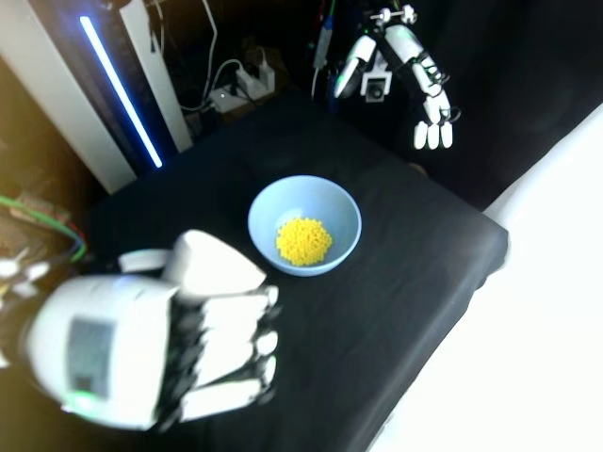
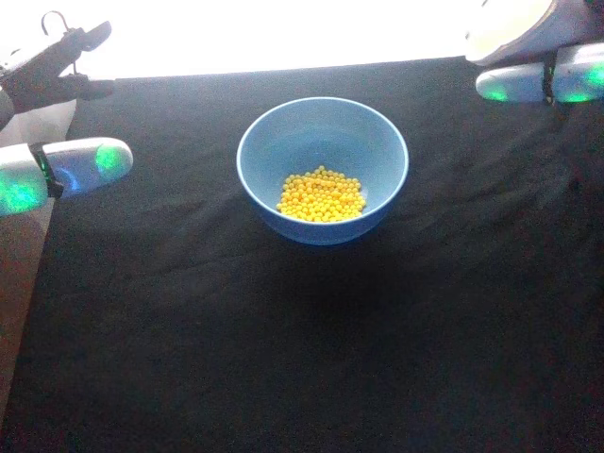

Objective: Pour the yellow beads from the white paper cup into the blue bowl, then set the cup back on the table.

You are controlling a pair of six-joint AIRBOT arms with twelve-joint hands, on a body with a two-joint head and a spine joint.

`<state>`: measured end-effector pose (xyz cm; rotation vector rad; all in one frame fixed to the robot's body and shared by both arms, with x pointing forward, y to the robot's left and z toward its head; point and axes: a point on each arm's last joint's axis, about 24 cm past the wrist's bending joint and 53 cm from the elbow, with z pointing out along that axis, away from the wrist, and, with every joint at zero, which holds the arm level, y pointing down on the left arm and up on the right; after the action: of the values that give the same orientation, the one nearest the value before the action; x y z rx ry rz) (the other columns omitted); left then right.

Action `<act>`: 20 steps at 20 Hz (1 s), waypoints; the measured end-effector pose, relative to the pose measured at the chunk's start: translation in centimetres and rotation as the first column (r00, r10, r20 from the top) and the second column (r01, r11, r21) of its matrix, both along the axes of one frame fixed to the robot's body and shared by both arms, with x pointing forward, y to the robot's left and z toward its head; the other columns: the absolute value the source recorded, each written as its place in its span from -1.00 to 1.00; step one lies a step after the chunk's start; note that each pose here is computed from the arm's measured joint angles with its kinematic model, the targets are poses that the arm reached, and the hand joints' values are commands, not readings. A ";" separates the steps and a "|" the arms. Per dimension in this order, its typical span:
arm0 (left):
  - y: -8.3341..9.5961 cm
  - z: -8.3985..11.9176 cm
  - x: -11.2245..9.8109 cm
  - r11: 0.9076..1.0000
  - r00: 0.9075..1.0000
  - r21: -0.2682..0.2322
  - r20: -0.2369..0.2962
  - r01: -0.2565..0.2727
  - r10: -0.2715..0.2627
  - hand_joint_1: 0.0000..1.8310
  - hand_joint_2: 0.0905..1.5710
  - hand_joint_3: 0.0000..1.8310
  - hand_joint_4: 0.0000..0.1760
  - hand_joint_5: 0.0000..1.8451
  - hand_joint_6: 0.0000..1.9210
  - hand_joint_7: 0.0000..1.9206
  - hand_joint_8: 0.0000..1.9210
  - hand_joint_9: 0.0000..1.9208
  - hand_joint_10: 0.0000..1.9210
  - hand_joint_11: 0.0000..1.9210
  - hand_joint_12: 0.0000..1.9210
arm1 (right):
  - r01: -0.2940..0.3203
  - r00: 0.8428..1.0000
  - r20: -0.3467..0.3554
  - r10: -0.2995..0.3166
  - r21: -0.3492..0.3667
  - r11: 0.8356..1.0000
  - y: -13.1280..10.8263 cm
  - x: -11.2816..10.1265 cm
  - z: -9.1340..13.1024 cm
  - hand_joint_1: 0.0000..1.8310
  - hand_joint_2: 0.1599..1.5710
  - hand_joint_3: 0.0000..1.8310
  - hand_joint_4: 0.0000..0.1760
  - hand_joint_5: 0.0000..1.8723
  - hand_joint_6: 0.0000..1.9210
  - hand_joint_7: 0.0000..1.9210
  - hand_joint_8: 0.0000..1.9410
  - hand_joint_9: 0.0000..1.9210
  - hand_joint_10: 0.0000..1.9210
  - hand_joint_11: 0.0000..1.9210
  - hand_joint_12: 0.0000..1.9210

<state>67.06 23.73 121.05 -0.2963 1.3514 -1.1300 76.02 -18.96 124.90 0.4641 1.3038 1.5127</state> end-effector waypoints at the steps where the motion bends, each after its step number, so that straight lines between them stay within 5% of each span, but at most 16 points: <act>1: -0.1 -0.2 -0.1 1.000 1.000 0.003 -0.003 0.002 -0.002 -0.65 0.15 -1.00 0.39 -0.91 -1.00 -0.44 -0.99 -0.57 -0.99 -0.83 -0.85 | 0.004 1.000 -0.009 -0.004 0.006 1.000 -0.1 0.0 -0.4 0.21 0.30 -1.00 -0.32 0.16 -0.14 -0.09 -0.62 -0.14 -1.00 -0.43 -0.34; 2: -0.1 -0.3 -0.2 1.000 1.000 0.001 -0.007 0.003 -0.003 -0.65 0.15 -0.99 0.29 -0.91 -1.00 -0.43 -0.98 -0.56 -0.99 -0.84 -0.85 | 0.009 1.000 -0.019 -0.009 0.015 1.000 -0.2 0.0 -0.9 0.17 0.29 -1.00 0.45 0.15 -0.15 -0.05 -0.87 -0.15 -1.00 -0.45 -0.36; 4: -0.2 -0.4 -0.2 1.000 1.000 -0.003 -0.008 0.004 -0.004 -0.63 0.15 -1.00 0.26 -0.91 -1.00 -0.42 -0.99 -0.58 -1.00 -0.86 -0.86 | 0.019 1.000 -0.026 -0.018 0.054 0.998 -0.7 -0.2 -1.6 0.20 0.30 -1.00 -0.70 0.14 -0.14 -0.04 -0.97 -0.19 -1.00 -0.47 -0.38; 5: -0.1 -0.4 -0.2 1.000 1.000 -0.011 -0.010 -0.002 0.002 -0.61 0.16 -1.00 0.08 -0.93 -1.00 -0.42 -0.99 -0.58 -1.00 -0.89 -0.86 | 0.027 0.999 -0.031 -0.025 0.075 0.997 -1.0 -0.2 -2.0 0.20 0.31 -1.00 -1.00 0.11 -0.08 -0.10 -0.99 -0.30 -1.00 -0.52 -0.39; 6: -0.1 -0.4 -0.2 1.000 1.000 -0.009 -0.010 -0.001 0.001 -0.60 0.16 -1.00 0.05 -0.93 -1.00 -0.42 -0.99 -0.58 -1.00 -0.91 -0.87 | 0.036 0.999 -0.034 -0.033 0.090 0.995 -1.4 -0.3 -2.3 0.19 0.33 -1.00 -0.87 0.09 -0.04 -0.17 -1.00 -0.38 -1.00 -0.58 -0.35; 7: -0.1 -0.4 -0.2 1.000 1.000 -0.009 -0.010 -0.001 0.001 -0.61 0.16 -0.99 0.05 -0.93 -1.00 -0.43 -1.00 -0.58 -1.00 -0.90 -0.86 | 0.044 0.998 -0.039 -0.040 0.102 0.994 -1.6 -0.3 -2.6 0.17 0.34 -1.00 -0.55 0.06 0.00 -0.24 -1.00 -0.48 -1.00 -0.71 -0.26; 8: -0.1 -0.4 -0.2 1.000 1.000 -0.010 -0.009 -0.001 0.001 -0.62 0.18 -0.99 0.02 -0.94 -1.00 -0.43 -1.00 -0.59 -1.00 -0.91 -0.86 | 0.056 0.998 -0.044 -0.051 0.126 0.991 -2.1 -0.3 -2.7 0.16 0.36 -1.00 -0.48 0.04 0.03 -0.26 -1.00 -0.50 -1.00 -0.79 -0.13; 11: -0.1 -0.4 -0.2 1.000 1.000 -0.010 -0.008 0.001 -0.001 -0.59 0.16 -1.00 0.03 -0.93 -1.00 -0.43 -1.00 -0.54 -0.98 -0.88 -0.84 | 0.074 0.997 -0.029 -0.070 0.180 0.981 -3.0 -0.4 -2.3 0.11 0.37 -1.00 0.70 0.00 0.09 -0.46 -1.00 -0.72 -1.00 -0.99 -0.10; 12: -0.1 -0.5 -0.2 1.000 1.000 -0.010 -0.010 -0.001 0.001 -0.61 0.16 -1.00 0.01 -0.93 -1.00 -0.42 -1.00 -0.55 -0.99 -0.88 -0.84 | 0.074 0.997 -0.029 -0.070 0.184 0.980 -3.0 -0.4 -2.3 0.11 0.35 -1.00 0.94 0.05 0.02 -0.49 -1.00 -0.76 -1.00 -1.00 -0.15; 17: 0.0 -0.7 -0.2 1.000 1.000 -0.006 -0.014 -0.001 0.001 -0.60 0.19 -1.00 -0.26 -0.96 -1.00 -0.43 -1.00 -0.59 -1.00 -0.94 -0.83 | 0.060 0.998 -0.038 -0.054 0.184 0.981 -2.2 -0.7 -3.1 0.11 0.33 -1.00 1.00 0.05 0.00 -0.58 -1.00 -0.83 -1.00 -1.00 -0.37; 18: -0.1 -0.6 -0.3 1.000 1.000 -0.005 -0.013 0.001 -0.001 -0.60 0.18 -1.00 -0.11 -0.96 -1.00 -0.44 -1.00 -0.59 -1.00 -0.93 -0.83 | 0.059 0.998 -0.036 -0.053 0.184 0.981 -2.1 -0.7 -3.1 -0.07 0.23 -1.00 0.10 -0.02 -0.49 -0.56 -1.00 -0.82 -1.00 -1.00 -0.41; 19: -0.1 -0.7 -0.3 1.000 1.000 -0.005 -0.013 0.001 -0.001 -0.60 0.17 -1.00 -0.07 -0.95 -1.00 -0.43 -1.00 -0.60 -1.00 -0.93 -0.82 | 0.060 0.998 -0.036 -0.054 0.185 0.981 -2.2 -0.7 -3.1 -0.23 0.24 -1.00 -0.48 0.00 -0.75 -0.56 -1.00 -0.81 -1.00 -1.00 -0.40; 20: -0.1 -0.7 -0.2 1.000 1.000 -0.006 -0.014 0.000 0.000 -0.60 0.17 -1.00 -0.09 -0.95 -1.00 -0.44 -1.00 -0.62 -1.00 -0.94 -0.82 | 0.061 0.998 -0.037 -0.055 0.186 0.981 -2.2 -0.7 -3.1 -0.34 0.27 -1.00 -0.59 0.04 -0.86 -0.60 -1.00 -0.81 -1.00 -1.00 -0.39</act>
<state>66.82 23.67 120.38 -0.3091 1.3605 -1.1336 75.36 -21.15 121.80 0.6439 1.1669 1.5918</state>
